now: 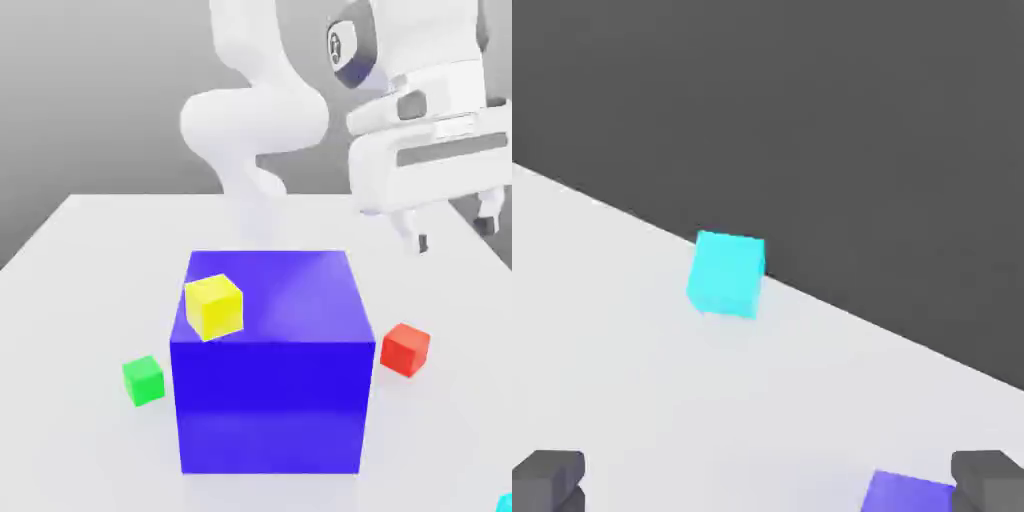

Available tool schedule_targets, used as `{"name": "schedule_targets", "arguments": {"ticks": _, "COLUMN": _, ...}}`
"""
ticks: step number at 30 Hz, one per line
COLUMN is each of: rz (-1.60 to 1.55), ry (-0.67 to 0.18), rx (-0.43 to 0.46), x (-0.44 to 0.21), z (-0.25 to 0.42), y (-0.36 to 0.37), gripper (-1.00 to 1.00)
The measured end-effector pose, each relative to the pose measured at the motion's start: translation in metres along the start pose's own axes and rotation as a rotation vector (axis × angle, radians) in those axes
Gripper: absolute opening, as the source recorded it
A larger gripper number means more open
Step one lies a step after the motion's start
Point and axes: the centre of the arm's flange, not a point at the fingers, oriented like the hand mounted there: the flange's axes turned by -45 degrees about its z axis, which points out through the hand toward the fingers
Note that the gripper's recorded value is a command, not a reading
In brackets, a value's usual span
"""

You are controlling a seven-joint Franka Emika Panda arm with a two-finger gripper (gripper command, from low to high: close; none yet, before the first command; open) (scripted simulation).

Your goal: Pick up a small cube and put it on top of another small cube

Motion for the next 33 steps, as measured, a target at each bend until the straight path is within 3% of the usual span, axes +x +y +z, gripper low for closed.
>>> {"name": "schedule_targets", "arguments": {"ticks": 9, "rz": -0.272, "ry": -0.255, "rx": 0.022, "x": -0.123, "z": 0.119, "y": -0.085, "gripper": 0.0}}
{"name": "schedule_targets", "arguments": {"ticks": 17, "rz": -0.291, "ry": -0.273, "rx": 0.025, "x": -0.148, "z": 0.181, "y": -0.088, "gripper": 0.0}}
{"name": "schedule_targets", "arguments": {"ticks": 18, "rz": -0.291, "ry": -0.273, "rx": 0.024, "x": -0.15, "z": 0.185, "y": -0.088, "gripper": -1.0}}
{"name": "schedule_targets", "arguments": {"ticks": 25, "rz": -0.292, "ry": -0.272, "rx": 0.023, "x": -0.15, "z": 0.184, "y": -0.088, "gripper": -1.0}}
{"name": "schedule_targets", "arguments": {"ticks": 33, "rz": -0.298, "ry": -0.273, "rx": 0.021, "x": -0.134, "z": 0.129, "y": -0.091, "gripper": -1.0}}
